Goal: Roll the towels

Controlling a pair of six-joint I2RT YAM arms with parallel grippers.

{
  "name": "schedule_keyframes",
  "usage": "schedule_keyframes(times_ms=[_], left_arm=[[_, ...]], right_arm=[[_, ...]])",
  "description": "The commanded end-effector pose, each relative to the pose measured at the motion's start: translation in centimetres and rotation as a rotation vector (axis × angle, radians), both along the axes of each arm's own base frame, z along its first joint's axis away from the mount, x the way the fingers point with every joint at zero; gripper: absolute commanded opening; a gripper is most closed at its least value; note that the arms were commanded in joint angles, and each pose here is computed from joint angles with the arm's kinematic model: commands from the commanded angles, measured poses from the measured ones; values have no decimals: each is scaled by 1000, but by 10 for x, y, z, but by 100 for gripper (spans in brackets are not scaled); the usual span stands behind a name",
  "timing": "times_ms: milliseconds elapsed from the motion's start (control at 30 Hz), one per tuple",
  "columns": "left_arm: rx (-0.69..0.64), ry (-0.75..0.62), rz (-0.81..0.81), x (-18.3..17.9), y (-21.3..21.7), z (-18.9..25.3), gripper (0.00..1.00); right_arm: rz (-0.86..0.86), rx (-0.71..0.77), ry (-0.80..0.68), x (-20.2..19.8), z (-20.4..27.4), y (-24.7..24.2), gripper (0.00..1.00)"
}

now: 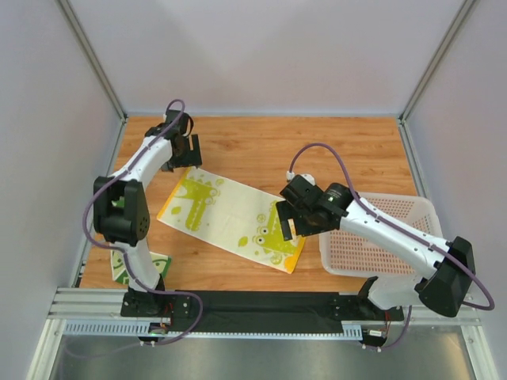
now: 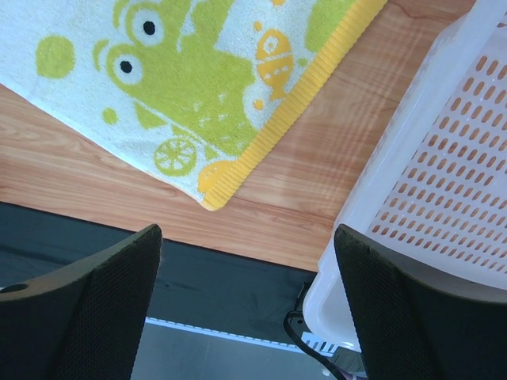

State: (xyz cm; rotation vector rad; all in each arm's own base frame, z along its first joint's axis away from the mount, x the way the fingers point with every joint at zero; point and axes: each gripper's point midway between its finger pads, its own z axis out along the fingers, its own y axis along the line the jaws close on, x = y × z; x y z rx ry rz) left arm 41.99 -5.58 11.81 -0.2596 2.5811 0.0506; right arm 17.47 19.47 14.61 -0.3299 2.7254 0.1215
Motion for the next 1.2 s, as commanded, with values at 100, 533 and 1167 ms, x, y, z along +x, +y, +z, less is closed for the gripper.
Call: schedule_keyframes(times_ms=[100, 533, 1167], left_arm=[[-3, 75, -35, 39, 1, -34, 87], [-20, 182, 28, 60, 14, -94, 69], [-65, 239, 382, -1, 94, -74, 29]], right_arm=[[52, 78, -10, -1, 15, 12, 89], [89, 56, -4, 4, 10, 16, 86], [24, 113, 51, 73, -14, 29, 82]])
